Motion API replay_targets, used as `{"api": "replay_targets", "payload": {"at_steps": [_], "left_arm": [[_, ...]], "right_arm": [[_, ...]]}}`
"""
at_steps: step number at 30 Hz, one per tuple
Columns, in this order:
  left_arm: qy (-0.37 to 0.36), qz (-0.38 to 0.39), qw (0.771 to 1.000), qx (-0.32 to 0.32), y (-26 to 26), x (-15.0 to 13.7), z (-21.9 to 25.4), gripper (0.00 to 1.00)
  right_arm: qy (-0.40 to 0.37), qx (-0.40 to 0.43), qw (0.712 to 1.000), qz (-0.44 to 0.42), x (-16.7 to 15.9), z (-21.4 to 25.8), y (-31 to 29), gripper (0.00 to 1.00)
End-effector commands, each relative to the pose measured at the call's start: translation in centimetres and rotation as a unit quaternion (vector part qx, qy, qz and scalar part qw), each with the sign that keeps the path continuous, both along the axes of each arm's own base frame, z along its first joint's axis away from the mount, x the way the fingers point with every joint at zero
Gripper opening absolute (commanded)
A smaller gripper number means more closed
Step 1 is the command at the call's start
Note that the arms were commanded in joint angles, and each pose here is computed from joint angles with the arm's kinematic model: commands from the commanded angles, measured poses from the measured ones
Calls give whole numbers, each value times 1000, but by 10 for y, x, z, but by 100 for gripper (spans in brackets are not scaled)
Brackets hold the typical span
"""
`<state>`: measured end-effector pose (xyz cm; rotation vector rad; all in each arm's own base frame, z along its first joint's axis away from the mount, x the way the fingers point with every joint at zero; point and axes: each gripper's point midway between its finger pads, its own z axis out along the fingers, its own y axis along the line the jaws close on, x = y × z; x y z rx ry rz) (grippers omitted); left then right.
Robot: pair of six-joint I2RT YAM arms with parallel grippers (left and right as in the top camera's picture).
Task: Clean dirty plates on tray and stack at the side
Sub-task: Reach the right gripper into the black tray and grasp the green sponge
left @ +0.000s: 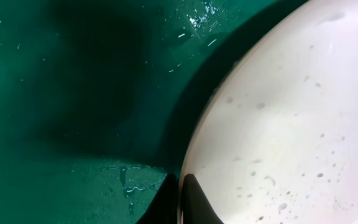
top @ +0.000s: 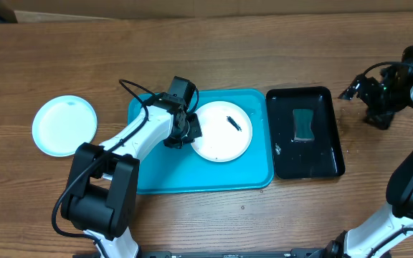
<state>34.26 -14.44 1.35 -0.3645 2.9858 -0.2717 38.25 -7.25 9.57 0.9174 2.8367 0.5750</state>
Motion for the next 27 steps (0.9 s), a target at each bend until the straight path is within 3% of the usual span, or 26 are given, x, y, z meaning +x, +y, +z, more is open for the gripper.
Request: {"api": "replay_targets", "payload": {"at_steps": [1,3,4,8,13,18,20,27], "left_arm": [[2,10,1000,1,1,3,-3,4],[3,9,1000,1,0,3,-3,4],[4,9,1000,2,0,2,-3,4],[2,5,1000,1,-3,2,-3,5],[0,0,1000,7,-5,1,-4,4],[-3,-3,1000,13,-6,1,-4,4],[-4,-4,1000,15,-6,0,-4,4],[-4,-4,1000,15,-6,0,-4,4]], "right_arm": [[-23,79,997,16,2,19,27,71],[-15,79,995,53,-6,19,37,55],[-9,79,994,70,-10,18,42,54],[42,32,991,119,-30,9,56,63],[82,-80,977,178,-37,-3,62,65],[75,-139,961,225,-29,-9,79,66],[67,-161,955,240,-24,-14,86,72],[43,-180,944,272,-23,-52,109,73]]}}
